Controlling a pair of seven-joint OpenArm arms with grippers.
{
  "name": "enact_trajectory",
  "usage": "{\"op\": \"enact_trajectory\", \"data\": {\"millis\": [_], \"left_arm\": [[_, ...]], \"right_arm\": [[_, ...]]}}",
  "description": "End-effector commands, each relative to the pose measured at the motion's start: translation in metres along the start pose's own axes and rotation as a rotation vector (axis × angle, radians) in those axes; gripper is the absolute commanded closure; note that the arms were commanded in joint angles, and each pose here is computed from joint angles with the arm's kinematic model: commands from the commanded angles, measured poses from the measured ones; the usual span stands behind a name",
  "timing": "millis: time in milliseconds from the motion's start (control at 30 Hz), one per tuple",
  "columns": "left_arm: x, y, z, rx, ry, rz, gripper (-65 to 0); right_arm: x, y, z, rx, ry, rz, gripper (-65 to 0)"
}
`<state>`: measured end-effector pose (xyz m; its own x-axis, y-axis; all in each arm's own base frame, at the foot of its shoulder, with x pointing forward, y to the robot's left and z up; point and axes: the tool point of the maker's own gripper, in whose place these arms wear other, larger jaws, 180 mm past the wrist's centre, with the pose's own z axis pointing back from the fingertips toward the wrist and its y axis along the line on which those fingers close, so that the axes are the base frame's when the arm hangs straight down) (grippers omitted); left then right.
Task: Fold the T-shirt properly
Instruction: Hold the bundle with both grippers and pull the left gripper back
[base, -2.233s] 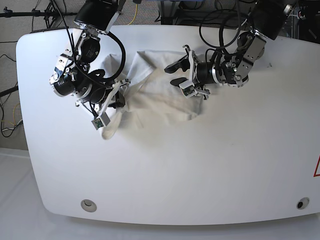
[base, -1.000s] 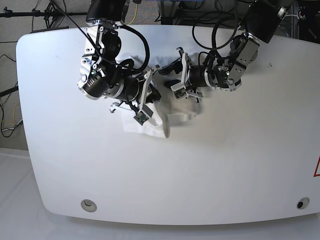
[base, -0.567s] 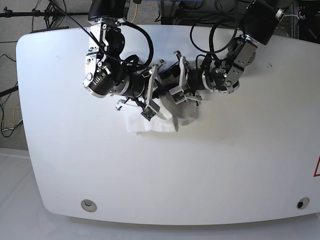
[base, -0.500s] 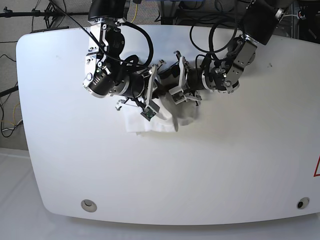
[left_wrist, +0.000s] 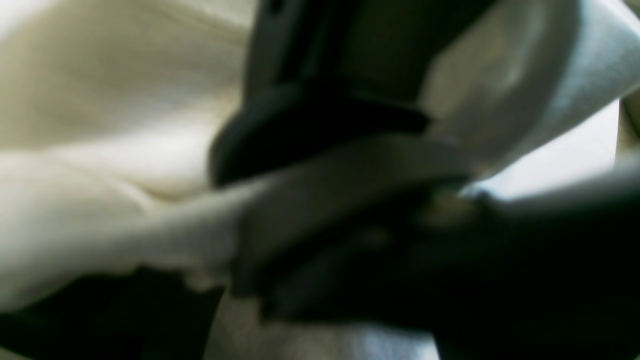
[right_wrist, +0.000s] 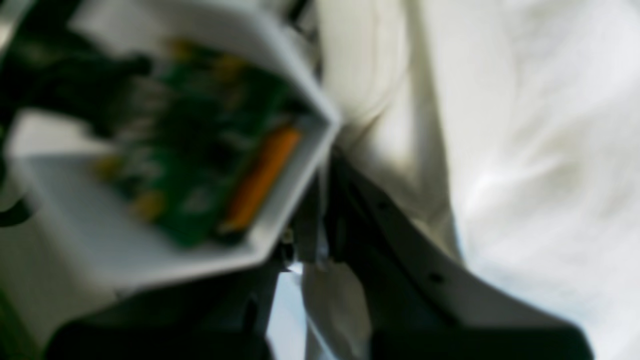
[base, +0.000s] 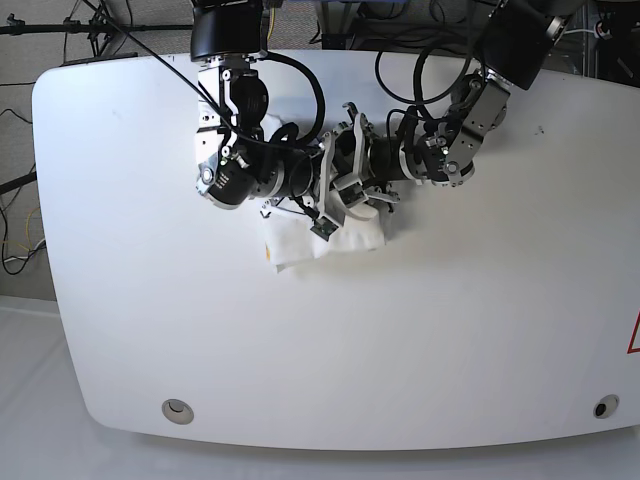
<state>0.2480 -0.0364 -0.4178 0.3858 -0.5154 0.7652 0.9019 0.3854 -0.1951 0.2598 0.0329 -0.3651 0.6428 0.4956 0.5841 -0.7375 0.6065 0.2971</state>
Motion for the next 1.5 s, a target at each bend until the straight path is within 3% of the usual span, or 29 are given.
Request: {"op": "enact_trajectory", "data": {"millis": [0,300,433,567,633,1033,1300,1467], "left_arm": [[0.009,0.005,0.003,0.011,-0.021,-0.014,-26.6],[0.021,0.026,0.019,0.079,-0.071,0.006,-26.6],[0.028,0.027,0.024,0.092,-0.093,0.0,-26.6],[0.04,0.028,0.031,0.11,-0.127,-0.021,-26.6],[0.045,0.028,0.034,0.113,-0.139,-0.031,-26.6],[0.074,0.028,0.043,0.149,-0.238,-0.023,-26.6],[0.086,0.051,0.074,0.257,-0.301,-0.013,-26.6],[0.084,0.08,0.107,0.376,-0.301,0.008,-26.6]], "right_arm": [[0.015,0.0,0.003,0.006,-0.046,0.014,0.0],[0.014,-0.011,0.006,-0.016,-0.048,0.023,-2.1],[0.008,-0.013,0.004,-0.014,-0.032,0.016,-14.4],[0.006,-0.014,0.0,-0.006,-0.037,0.004,-32.1],[0.004,-0.014,0.0,-0.003,-0.036,0.0,-36.8],[0.007,-0.012,0.0,0.004,-0.044,0.0,-33.9],[0.014,-0.005,-0.003,0.02,-0.063,-0.003,-33.8],[0.014,-0.004,-0.004,0.024,-0.064,-0.004,-33.8]]}}
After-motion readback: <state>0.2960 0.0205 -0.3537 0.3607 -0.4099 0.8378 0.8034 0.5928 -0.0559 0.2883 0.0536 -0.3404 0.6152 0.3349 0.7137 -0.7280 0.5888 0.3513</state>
